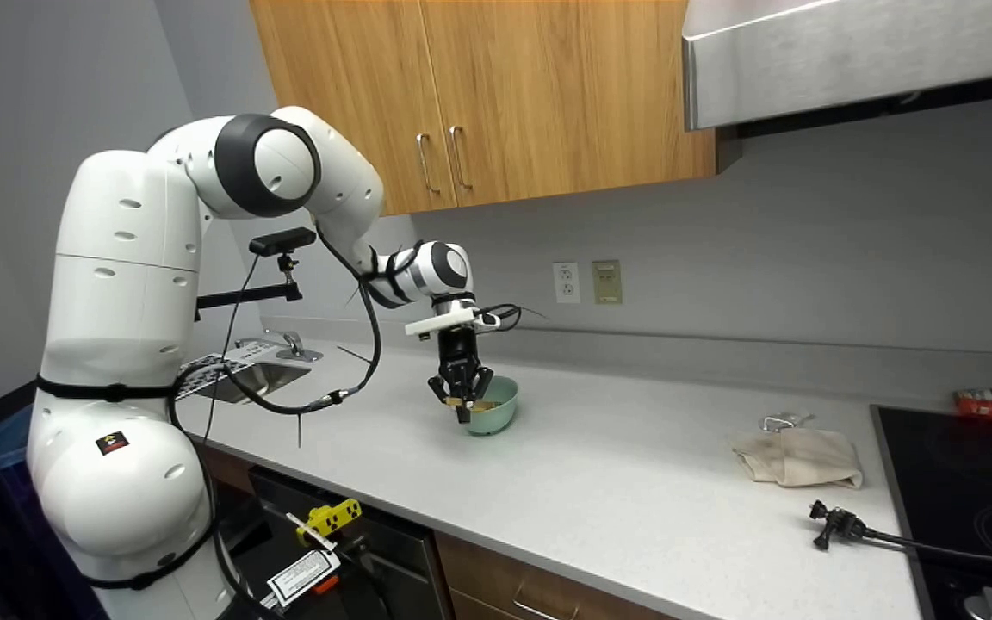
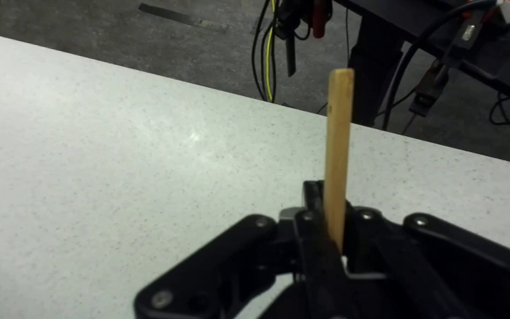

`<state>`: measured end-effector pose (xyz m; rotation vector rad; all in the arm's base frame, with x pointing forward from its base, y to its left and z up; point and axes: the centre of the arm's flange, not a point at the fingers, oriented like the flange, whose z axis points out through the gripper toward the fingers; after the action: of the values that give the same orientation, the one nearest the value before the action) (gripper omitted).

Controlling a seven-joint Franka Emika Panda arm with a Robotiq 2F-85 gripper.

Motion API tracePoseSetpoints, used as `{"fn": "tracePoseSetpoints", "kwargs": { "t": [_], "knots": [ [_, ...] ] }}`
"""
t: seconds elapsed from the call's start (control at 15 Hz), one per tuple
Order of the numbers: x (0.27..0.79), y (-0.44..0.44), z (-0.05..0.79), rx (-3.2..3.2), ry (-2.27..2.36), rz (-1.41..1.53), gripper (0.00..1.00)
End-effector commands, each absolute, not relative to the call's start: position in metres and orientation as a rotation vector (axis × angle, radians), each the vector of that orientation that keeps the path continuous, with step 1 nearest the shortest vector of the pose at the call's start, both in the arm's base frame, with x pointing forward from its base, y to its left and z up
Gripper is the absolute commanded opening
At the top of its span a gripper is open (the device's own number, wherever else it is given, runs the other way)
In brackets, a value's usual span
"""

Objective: Use the wooden spoon to stir the contents in the blue bowl

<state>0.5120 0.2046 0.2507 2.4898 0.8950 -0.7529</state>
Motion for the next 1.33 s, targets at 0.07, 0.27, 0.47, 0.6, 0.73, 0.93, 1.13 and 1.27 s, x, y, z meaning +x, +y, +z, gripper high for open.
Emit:
{"fn": "tracePoseSetpoints", "kwargs": {
  "t": [0.07, 0.27, 0.47, 0.6, 0.73, 0.93, 1.13, 1.27],
  "knots": [
    [0.508, 0.201, 0.264, 2.465, 0.809, -0.668, 0.02],
    [0.495, 0.203, 0.286, 2.488, 0.829, -0.641, 0.02],
    [0.481, 0.205, 0.312, 2.508, 0.848, -0.577, 0.02],
    [0.480, 0.207, 0.323, 2.561, 0.829, -0.490, 0.02],
    [0.487, 0.212, 0.325, 2.639, 0.824, -0.380, 0.02],
    [0.509, 0.219, 0.312, 2.736, 0.728, -0.230, 0.02],
    [0.522, 0.223, 0.288, 2.791, 0.680, -0.168, 0.02],
    [0.524, 0.225, 0.271, 2.817, 0.662, -0.163, 0.02]
  ]
}}
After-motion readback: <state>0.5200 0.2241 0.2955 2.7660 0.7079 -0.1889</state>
